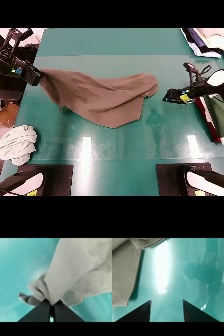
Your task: Fold the shirts.
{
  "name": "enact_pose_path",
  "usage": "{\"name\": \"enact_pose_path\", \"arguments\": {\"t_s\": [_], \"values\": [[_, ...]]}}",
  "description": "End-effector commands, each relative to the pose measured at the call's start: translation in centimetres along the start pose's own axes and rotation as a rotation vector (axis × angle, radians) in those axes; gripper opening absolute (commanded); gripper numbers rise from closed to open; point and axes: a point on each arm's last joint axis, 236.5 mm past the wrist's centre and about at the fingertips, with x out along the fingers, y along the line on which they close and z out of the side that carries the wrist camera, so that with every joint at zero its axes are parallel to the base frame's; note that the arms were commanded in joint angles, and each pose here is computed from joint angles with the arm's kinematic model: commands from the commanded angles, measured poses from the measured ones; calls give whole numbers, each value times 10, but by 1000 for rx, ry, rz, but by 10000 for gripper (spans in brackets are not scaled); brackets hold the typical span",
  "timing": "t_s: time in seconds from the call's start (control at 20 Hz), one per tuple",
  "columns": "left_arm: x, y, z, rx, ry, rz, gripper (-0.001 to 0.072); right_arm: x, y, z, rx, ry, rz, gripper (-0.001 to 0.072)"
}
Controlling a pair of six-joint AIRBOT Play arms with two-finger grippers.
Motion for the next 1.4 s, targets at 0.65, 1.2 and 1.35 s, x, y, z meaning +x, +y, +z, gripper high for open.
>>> {"name": "enact_pose_path", "arguments": {"t_s": [0.65,1.2,1.35], "values": [[-2,-11,-10,-76,45,-46,28,102,129,-88,-102,328,160,442],[-19,-2,4,-215,-11,13,28,74,143,-58,-149,153,161,17],[-80,7,45,-208,-173,99,28,-36,156,11,-202,-167,202,16]]}}
